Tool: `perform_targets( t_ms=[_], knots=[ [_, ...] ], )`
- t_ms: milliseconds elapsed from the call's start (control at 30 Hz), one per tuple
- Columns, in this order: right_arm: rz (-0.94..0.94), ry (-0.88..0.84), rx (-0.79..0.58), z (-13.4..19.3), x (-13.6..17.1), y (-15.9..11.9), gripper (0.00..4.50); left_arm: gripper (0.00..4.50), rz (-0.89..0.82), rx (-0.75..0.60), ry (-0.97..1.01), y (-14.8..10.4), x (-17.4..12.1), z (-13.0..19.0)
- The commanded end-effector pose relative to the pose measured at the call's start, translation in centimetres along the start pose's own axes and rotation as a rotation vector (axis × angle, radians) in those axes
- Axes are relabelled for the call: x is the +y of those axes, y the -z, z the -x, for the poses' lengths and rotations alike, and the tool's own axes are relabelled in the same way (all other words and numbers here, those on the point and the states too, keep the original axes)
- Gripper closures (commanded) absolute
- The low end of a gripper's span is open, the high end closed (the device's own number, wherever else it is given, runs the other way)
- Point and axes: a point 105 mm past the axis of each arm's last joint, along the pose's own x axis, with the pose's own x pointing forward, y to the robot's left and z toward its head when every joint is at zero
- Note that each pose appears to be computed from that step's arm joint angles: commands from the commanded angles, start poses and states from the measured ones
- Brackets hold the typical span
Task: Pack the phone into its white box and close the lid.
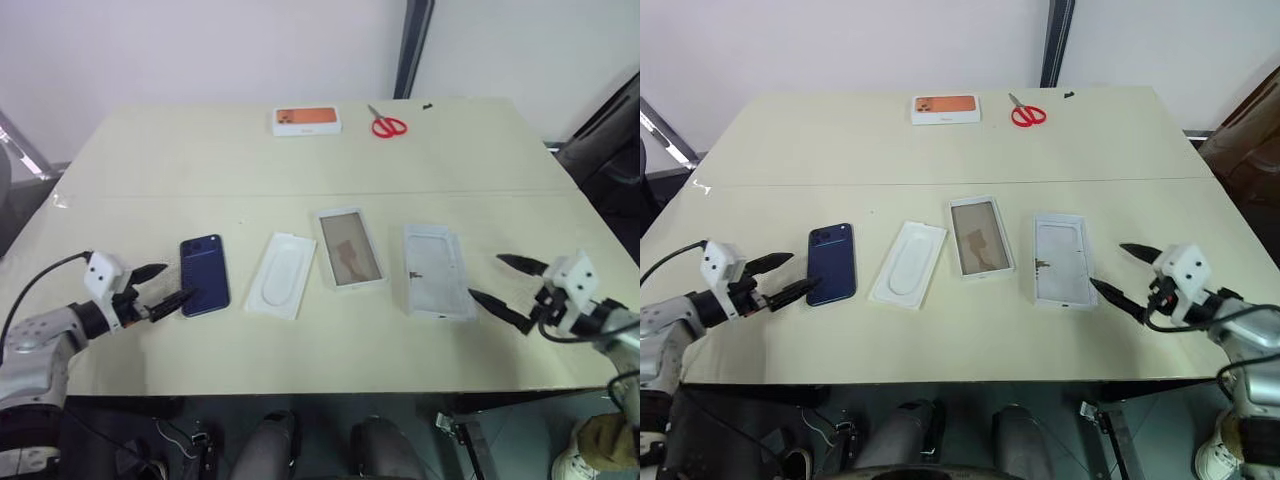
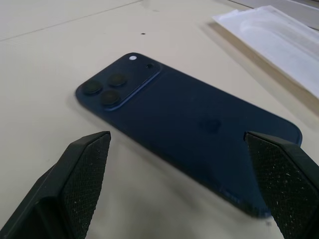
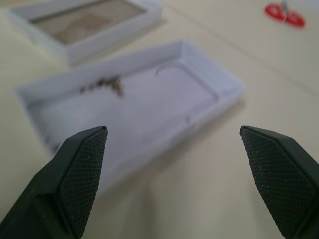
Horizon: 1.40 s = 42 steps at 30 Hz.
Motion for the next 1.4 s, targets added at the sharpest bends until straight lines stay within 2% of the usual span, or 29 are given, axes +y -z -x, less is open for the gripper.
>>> perform_targets(
  t_ms=[33, 200, 633, 933, 1067, 1133, 1267, 1400],
  knots=[
    [0.056, 0.019, -0.023, 1.0, -0.7, -1.3, 0.05, 0.00, -0.058, -0.043, 0.002, -1.7, 0.1, 0.6],
    [0.061, 0.001, -0.021, 0.5, -0.5, -1.3, 0.05, 0.00, -0.008, -0.016, 0.046, -1.3, -0.6, 0.3],
    [0.067, -0.008, -0.040, -0.4, -0.8, -1.7, 0.05, 0.00, -0.033, 0.030, 0.026, -1.2, -0.4, 0.0],
    [0.073, -0.016, -0.059, -1.1, -0.8, -2.3, 0.05, 0.00, -0.025, 0.014, 0.053, -2.6, -0.9, -1.4],
    [0.099, -0.048, -0.081, -1.9, -0.3, -3.3, 0.05, 0.00, 0.041, 0.015, 0.041, -3.5, -1.2, -2.7],
    [0.091, -0.077, -0.107, -2.5, 0.2, -4.2, 0.05, 0.00, 0.060, 0.061, 0.063, -3.3, -1.9, -3.5],
    [0.101, -0.105, -0.169, -4.1, 0.7, -6.3, 0.05, 0.00, 0.188, 0.056, 0.135, -4.0, -4.0, -5.4],
    [0.163, -0.219, -0.229, -6.7, 2.7, -9.0, 0.05, 0.00, 0.300, 0.129, 0.192, -4.5, -6.1, -7.9]
  ],
)
